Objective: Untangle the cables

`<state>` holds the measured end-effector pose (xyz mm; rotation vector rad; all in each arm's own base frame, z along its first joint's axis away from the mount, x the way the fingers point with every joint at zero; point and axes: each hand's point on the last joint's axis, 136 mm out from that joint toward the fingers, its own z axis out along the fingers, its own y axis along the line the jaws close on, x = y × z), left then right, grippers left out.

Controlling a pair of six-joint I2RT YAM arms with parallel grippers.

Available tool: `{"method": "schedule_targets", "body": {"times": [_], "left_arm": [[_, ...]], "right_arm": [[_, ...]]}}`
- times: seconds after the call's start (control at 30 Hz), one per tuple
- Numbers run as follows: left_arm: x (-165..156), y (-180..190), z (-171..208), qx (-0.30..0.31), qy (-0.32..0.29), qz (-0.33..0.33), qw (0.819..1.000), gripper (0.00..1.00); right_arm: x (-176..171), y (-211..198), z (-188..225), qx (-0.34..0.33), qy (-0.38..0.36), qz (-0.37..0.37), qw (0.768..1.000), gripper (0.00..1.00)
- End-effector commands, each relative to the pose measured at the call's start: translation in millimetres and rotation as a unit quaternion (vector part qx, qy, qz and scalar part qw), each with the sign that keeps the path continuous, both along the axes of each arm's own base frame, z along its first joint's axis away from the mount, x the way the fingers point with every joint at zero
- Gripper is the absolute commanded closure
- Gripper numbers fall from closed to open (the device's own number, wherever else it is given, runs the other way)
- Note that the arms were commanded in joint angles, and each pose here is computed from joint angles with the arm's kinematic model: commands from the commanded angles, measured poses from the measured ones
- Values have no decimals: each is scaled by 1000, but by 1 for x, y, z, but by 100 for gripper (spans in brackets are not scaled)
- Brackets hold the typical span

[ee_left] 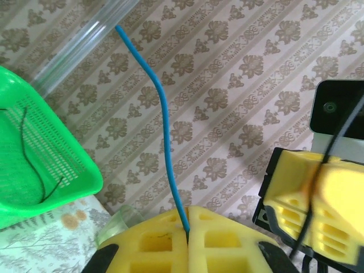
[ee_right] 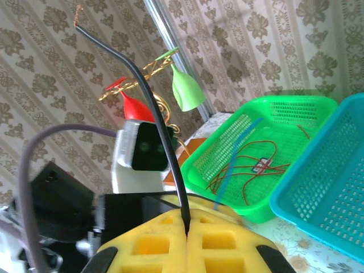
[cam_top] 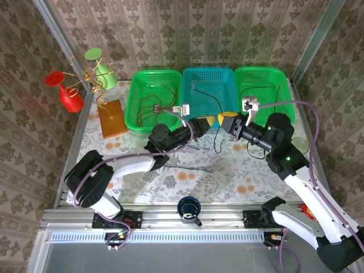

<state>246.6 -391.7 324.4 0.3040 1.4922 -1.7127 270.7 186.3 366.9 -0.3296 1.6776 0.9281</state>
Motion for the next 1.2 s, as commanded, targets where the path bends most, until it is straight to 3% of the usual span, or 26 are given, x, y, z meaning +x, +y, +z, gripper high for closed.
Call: {"method": "schedule_targets", "body": {"times": [0.0,0.13,0.2,0.3,0.53,0.8,0.97,1.17], "left_arm": [[5,30,10,43,-42,68,996,100],[9,66,-1,172,-64,160,970,100],[12,94,-9,249,-68,224,940,100],[12,129,-5,304,-93,294,902,100],[2,193,19,348,-141,403,835,100],[-9,248,54,373,-185,490,766,100],[-17,275,68,377,-196,525,738,100],[-26,299,75,374,-193,554,718,100]], "right_arm": [[2,-21,7,-23,-18,-54,998,100],[12,-58,-1,-28,-4,-165,986,100],[15,-82,-6,-33,6,-232,972,100],[16,-122,-12,-50,21,-337,940,100],[2,-178,-4,-75,5,-471,879,100],[-16,-207,11,-83,-23,-536,840,100],[-27,-223,13,-75,-26,-573,816,100],[-36,-234,16,-72,-30,-599,797,100]]}}
